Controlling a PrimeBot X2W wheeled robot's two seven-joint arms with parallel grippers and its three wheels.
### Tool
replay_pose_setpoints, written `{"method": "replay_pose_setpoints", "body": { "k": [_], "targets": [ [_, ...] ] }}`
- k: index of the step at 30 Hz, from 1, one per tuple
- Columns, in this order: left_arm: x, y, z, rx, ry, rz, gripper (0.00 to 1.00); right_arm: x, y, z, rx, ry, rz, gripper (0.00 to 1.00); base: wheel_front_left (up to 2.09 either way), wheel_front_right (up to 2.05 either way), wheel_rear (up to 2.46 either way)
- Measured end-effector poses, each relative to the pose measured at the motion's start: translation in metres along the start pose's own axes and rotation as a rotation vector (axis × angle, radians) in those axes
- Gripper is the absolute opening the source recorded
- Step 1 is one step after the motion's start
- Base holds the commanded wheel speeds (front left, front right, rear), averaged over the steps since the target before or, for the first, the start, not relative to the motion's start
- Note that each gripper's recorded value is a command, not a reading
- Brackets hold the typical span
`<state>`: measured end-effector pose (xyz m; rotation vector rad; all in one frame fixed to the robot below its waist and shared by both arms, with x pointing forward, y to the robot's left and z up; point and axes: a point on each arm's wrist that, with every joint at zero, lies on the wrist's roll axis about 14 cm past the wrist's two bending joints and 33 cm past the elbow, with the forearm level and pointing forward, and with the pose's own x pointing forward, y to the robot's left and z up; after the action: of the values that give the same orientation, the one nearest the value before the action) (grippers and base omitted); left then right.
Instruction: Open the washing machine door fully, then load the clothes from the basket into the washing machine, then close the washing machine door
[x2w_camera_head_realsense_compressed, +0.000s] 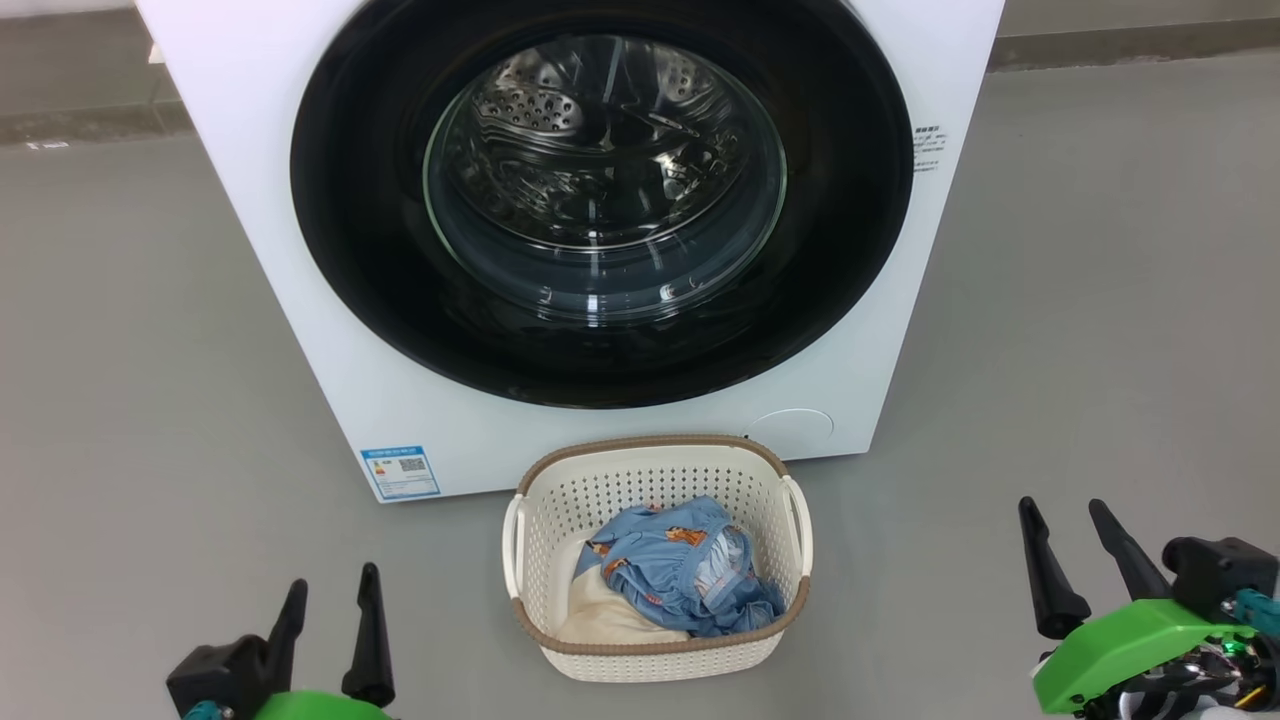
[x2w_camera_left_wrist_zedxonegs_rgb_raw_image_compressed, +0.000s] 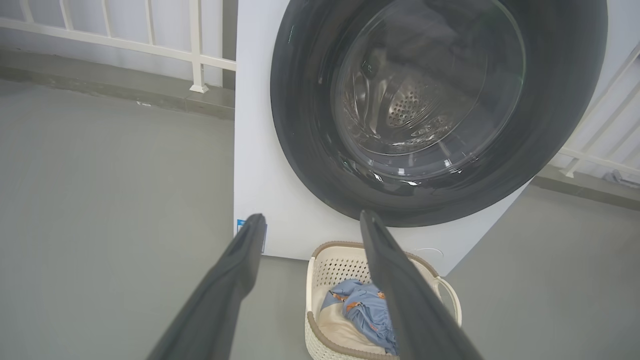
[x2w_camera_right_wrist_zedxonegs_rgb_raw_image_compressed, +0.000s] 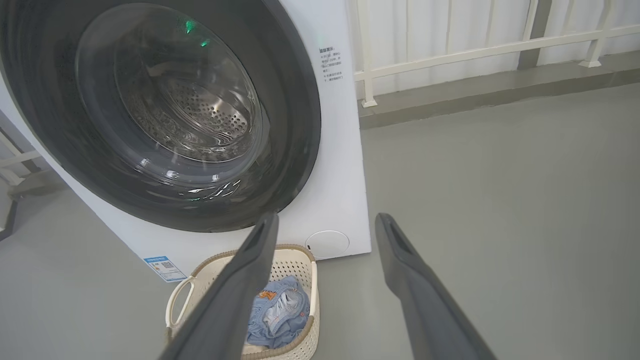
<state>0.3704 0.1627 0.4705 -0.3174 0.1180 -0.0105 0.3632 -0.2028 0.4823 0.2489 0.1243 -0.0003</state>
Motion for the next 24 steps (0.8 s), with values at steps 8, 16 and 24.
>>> {"method": "replay_pose_setpoints", "body": {
  "k": [8,16,24],
  "targets": [
    [0.0004,-0.0015,0.0016,0.084,-0.021,-0.008,1.0,0.0005,0.0044,0.0008,-0.103,0.002,0.015,1.0,0.0,0.0,0.0],
    [0.0031,-0.0022,0.0041,0.184,-0.042,-0.005,1.0,0.0008,0.0018,0.0019,-0.219,0.002,0.016,1.0,0.0,0.0,0.0],
    [0.0034,-0.0038,0.0024,0.275,-0.054,-0.012,1.0,0.0018,0.0027,0.004,-0.307,-0.004,0.019,1.0,0.0,0.0,0.0]
  ]
}}
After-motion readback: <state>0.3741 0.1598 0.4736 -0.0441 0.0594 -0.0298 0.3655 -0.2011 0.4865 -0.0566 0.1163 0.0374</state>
